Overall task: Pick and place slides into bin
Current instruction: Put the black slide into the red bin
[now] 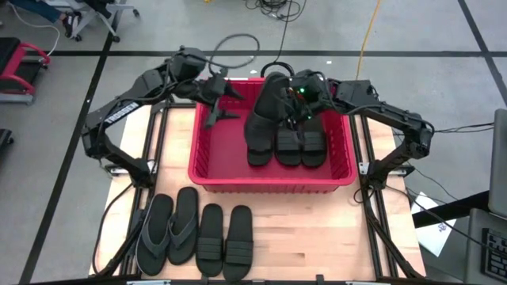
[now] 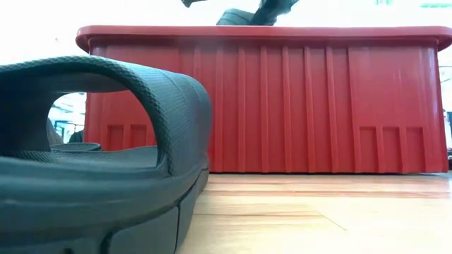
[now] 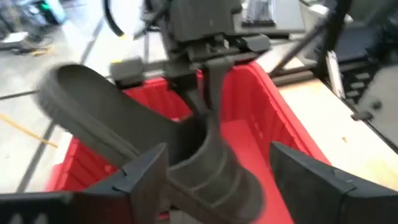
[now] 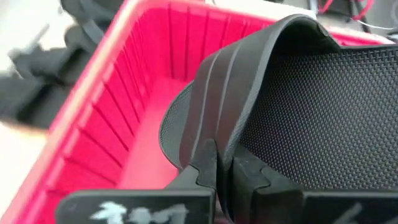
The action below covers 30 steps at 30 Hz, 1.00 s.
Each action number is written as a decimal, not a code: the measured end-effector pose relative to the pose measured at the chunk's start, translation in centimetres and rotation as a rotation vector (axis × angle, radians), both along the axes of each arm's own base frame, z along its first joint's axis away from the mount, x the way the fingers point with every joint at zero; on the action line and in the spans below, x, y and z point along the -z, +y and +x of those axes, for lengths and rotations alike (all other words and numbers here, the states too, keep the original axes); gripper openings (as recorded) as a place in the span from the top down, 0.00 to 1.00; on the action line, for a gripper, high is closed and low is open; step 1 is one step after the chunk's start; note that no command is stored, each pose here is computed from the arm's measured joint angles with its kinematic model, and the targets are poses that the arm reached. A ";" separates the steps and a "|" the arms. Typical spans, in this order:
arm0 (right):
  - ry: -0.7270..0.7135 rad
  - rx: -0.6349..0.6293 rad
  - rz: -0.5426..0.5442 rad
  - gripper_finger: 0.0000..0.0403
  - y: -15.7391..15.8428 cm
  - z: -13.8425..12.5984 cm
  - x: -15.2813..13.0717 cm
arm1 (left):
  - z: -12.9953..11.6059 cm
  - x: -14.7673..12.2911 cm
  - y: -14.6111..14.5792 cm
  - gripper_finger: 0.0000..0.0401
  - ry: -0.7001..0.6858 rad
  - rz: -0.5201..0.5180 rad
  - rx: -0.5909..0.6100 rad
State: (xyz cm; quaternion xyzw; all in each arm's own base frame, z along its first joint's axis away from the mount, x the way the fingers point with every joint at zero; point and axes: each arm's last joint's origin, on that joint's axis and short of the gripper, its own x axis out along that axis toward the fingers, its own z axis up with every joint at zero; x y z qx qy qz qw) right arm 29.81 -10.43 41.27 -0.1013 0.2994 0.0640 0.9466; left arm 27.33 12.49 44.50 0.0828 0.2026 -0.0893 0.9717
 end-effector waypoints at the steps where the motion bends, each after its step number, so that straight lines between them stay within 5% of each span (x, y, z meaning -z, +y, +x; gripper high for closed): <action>1: 0.023 0.011 -0.032 0.99 0.3 0.0 0.2 | 0.4 0.4 -0.2 0.28 0.017 0.002 0.016; 10: 0.027 0.085 -0.080 0.99 0.4 0.9 0.4 | 3.1 2.6 -3.2 0.26 0.162 0.241 0.056; 20: 0.039 0.027 -0.050 0.99 1.0 3.6 2.2 | 3.0 2.7 -2.8 0.27 0.198 0.342 0.008; 30: -0.115 0.040 -0.037 0.99 2.0 3.6 0.2 | 3.0 3.6 -2.7 0.33 0.265 0.373 0.070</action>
